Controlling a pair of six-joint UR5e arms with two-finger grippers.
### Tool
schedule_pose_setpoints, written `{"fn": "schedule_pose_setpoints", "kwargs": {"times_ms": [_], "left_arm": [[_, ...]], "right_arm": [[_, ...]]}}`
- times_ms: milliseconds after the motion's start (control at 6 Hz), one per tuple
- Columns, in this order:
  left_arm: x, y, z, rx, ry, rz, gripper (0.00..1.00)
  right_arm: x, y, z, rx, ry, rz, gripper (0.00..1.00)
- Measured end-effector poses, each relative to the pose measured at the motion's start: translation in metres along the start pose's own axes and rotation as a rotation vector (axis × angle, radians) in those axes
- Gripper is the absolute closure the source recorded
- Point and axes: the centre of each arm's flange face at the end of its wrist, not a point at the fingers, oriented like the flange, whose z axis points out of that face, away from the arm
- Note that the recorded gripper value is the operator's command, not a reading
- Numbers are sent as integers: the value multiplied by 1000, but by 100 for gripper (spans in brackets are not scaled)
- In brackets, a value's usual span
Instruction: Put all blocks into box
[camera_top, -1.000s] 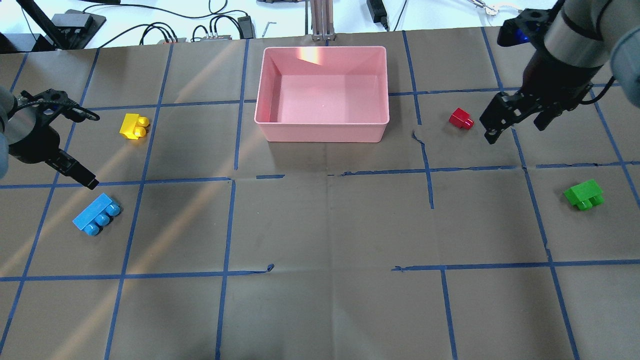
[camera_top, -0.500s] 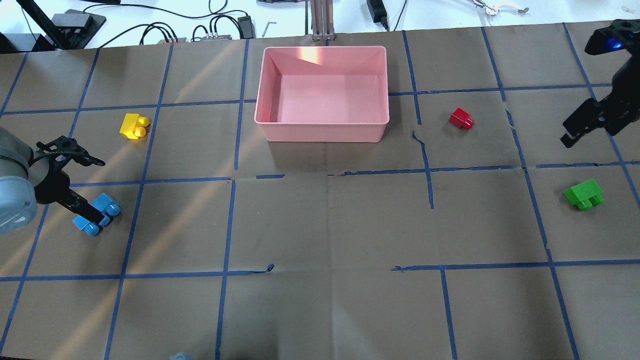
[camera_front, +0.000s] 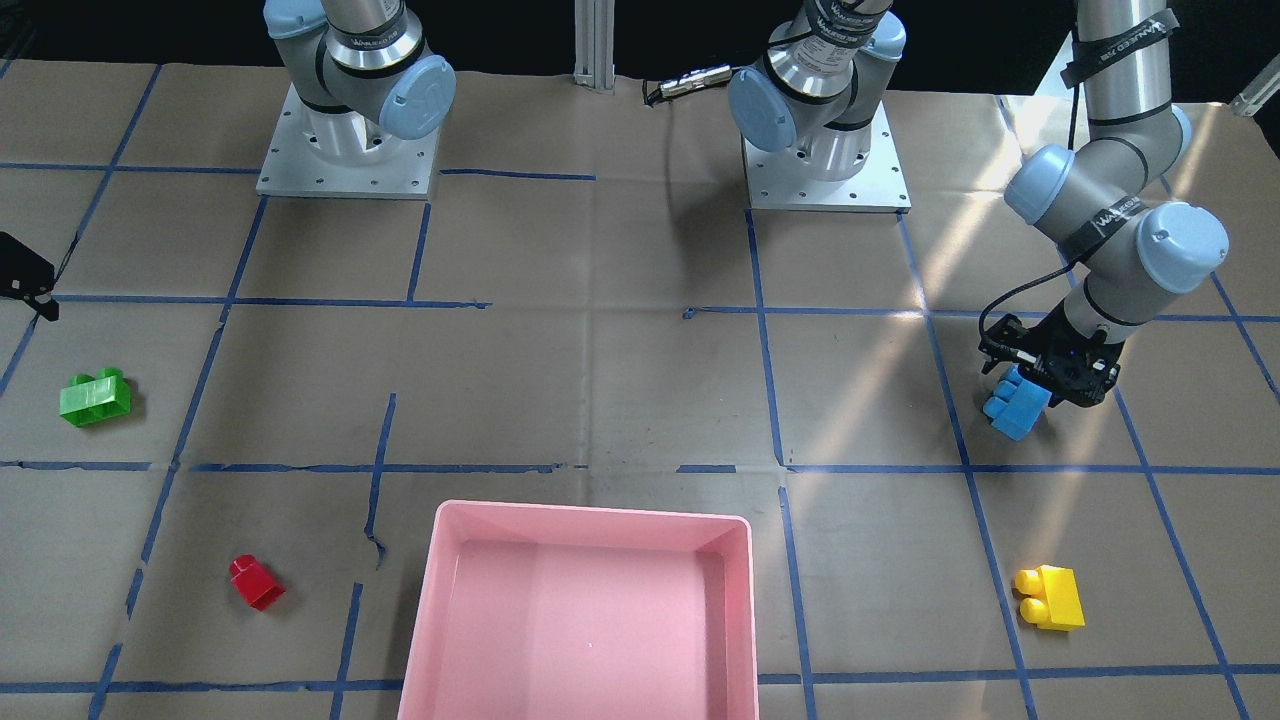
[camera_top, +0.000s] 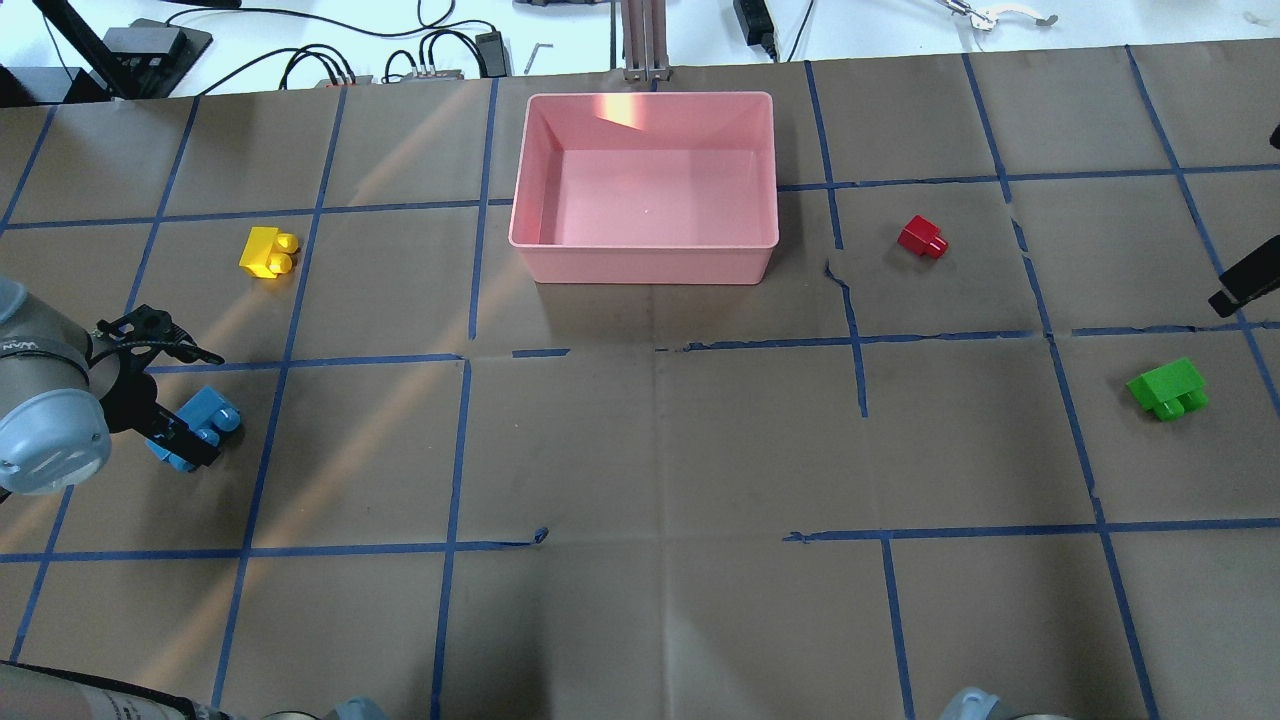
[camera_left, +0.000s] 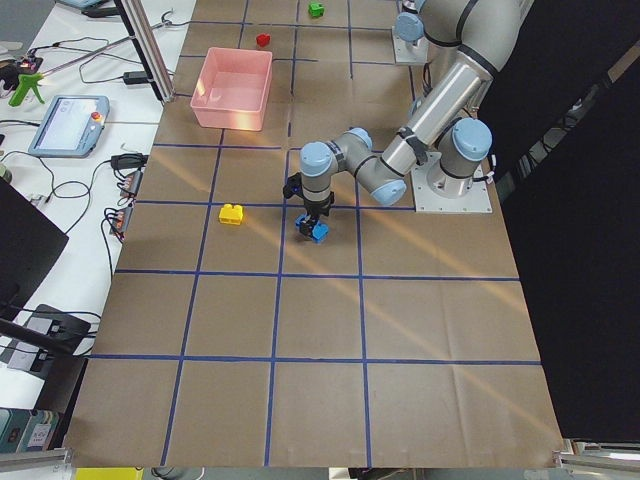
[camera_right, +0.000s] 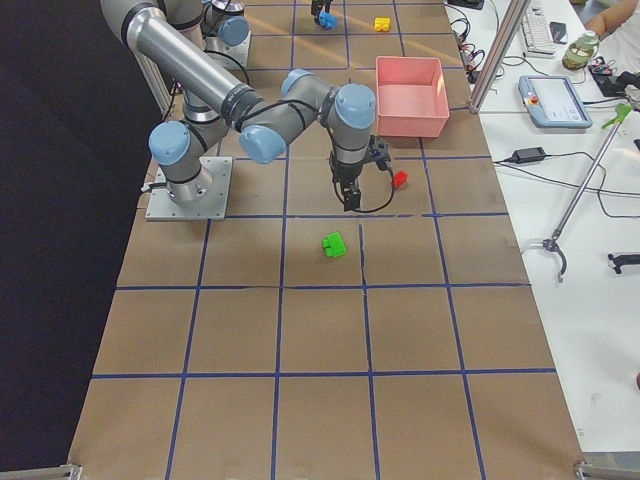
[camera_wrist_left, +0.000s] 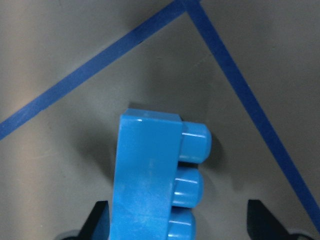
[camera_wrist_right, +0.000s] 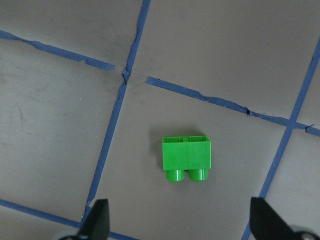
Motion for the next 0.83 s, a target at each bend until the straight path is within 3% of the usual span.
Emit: {"fn": "schedule_pose_setpoints", "kwargs": {"times_ms": [333, 500, 833], "left_arm": [[-4, 0, 2, 0, -1, 4, 6], [-7, -1, 5, -1, 3, 6, 6], [-14, -4, 13, -7, 7, 9, 22]], "right_arm": [[4, 13, 47, 9, 36, 6, 0], [12, 18, 70, -4, 16, 4, 0], [21, 23, 104, -14, -5, -15, 0]]}}
